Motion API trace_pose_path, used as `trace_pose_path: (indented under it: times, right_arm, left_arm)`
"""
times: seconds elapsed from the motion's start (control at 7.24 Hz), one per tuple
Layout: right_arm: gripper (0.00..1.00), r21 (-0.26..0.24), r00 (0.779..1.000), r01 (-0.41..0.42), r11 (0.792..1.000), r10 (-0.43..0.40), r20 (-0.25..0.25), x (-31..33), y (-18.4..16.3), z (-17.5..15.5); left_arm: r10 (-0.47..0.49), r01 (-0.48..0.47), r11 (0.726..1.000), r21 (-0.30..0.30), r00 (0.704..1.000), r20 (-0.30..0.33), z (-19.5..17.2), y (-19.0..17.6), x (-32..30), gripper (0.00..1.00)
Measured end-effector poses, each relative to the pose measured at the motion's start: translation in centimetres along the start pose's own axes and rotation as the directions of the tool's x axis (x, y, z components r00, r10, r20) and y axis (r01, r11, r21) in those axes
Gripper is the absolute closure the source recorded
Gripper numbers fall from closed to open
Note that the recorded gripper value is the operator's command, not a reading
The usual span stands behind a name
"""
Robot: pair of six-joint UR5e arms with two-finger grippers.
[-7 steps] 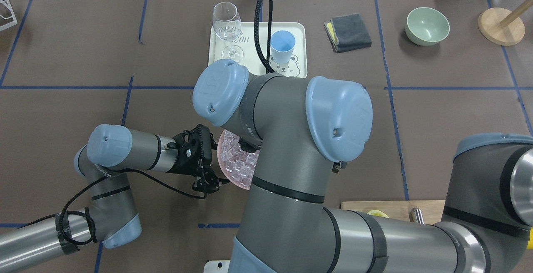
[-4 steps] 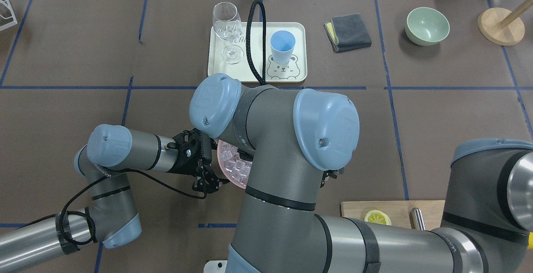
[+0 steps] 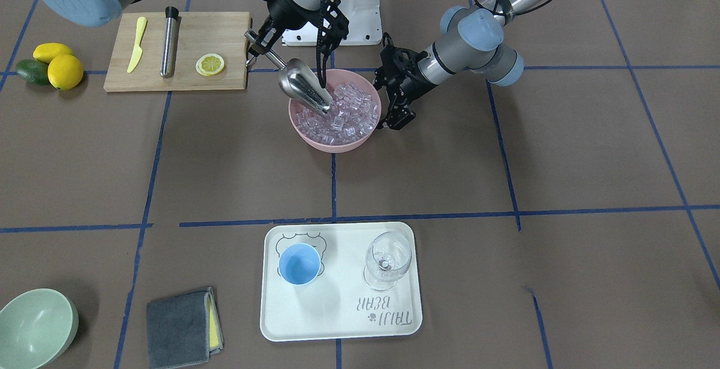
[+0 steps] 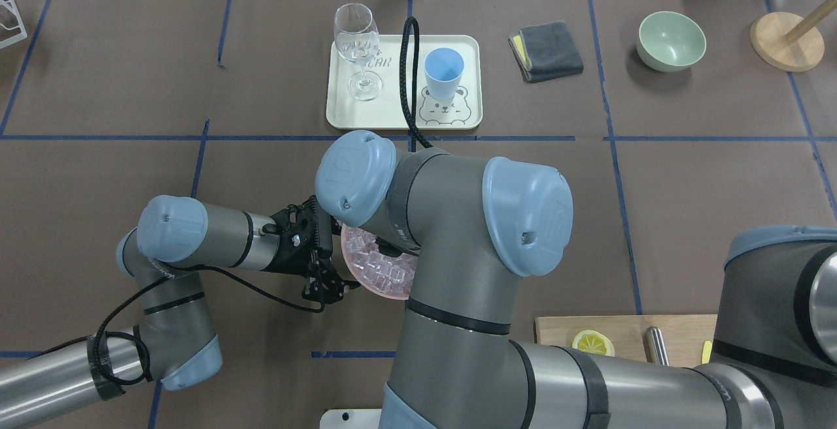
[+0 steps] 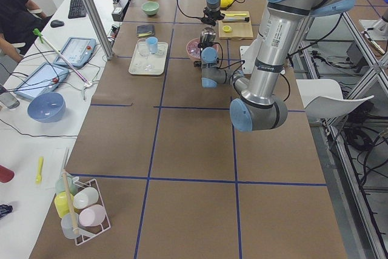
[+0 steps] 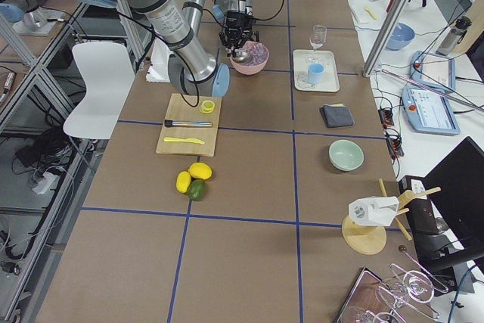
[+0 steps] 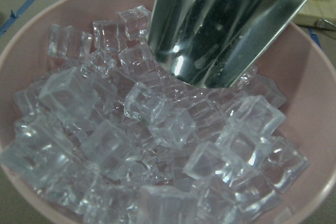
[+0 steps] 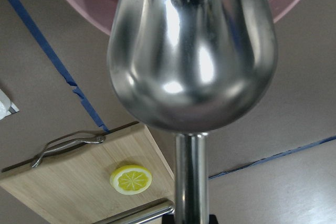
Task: Put ice in cup with scoop
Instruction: 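Drag the scoop through the ice to collect cubes, right gripper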
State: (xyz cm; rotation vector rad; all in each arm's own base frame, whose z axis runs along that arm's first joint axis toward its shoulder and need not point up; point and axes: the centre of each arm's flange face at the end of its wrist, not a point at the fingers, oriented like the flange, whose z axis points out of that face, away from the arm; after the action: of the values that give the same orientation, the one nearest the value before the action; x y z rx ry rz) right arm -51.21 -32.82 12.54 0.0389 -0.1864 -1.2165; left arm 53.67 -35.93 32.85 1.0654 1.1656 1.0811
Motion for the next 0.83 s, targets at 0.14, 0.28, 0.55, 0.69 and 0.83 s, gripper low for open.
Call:
trace_pose_path:
  times: [0.14, 0.28, 0.55, 0.69, 0.83]
  right_arm:
    - [1.00, 0.014, 1.000, -0.001, 1.000, 0.001, 0.000, 0.0, 0.2, 0.4]
    - [1.00, 0.043, 1.000, -0.002, 0.999, 0.002, -0.001, 0.1, 0.6, 1.3]
    - [1.00, 0.089, 1.000, 0.003, 0.996, -0.003, 0.000, -0.2, 1.0, 2.7]
    - [1.00, 0.101, 1.000, 0.008, 0.995, -0.008, 0.001, -0.6, 0.9, 2.9]
    - [1.00, 0.106, 1.000, 0.014, 0.994, -0.014, 0.002, -1.1, 0.7, 3.1]
  left_arm:
    - [0.000, 0.000, 1.000, 0.000, 1.000, 0.000, 0.0, 0.0, 0.0, 0.01]
    - [-0.001, 0.001, 1.000, 0.000, 1.000, 0.000, 0.0, 0.0, 0.0, 0.01]
    - [-0.001, 0.001, 1.000, 0.004, 1.000, 0.000, 0.0, -0.3, 0.0, 0.01]
    - [0.000, 0.000, 1.000, 0.007, 1.000, 0.000, 0.0, -0.4, 0.0, 0.01]
    - [0.000, 0.000, 1.000, 0.008, 1.000, 0.000, 0.0, -0.5, 0.0, 0.01]
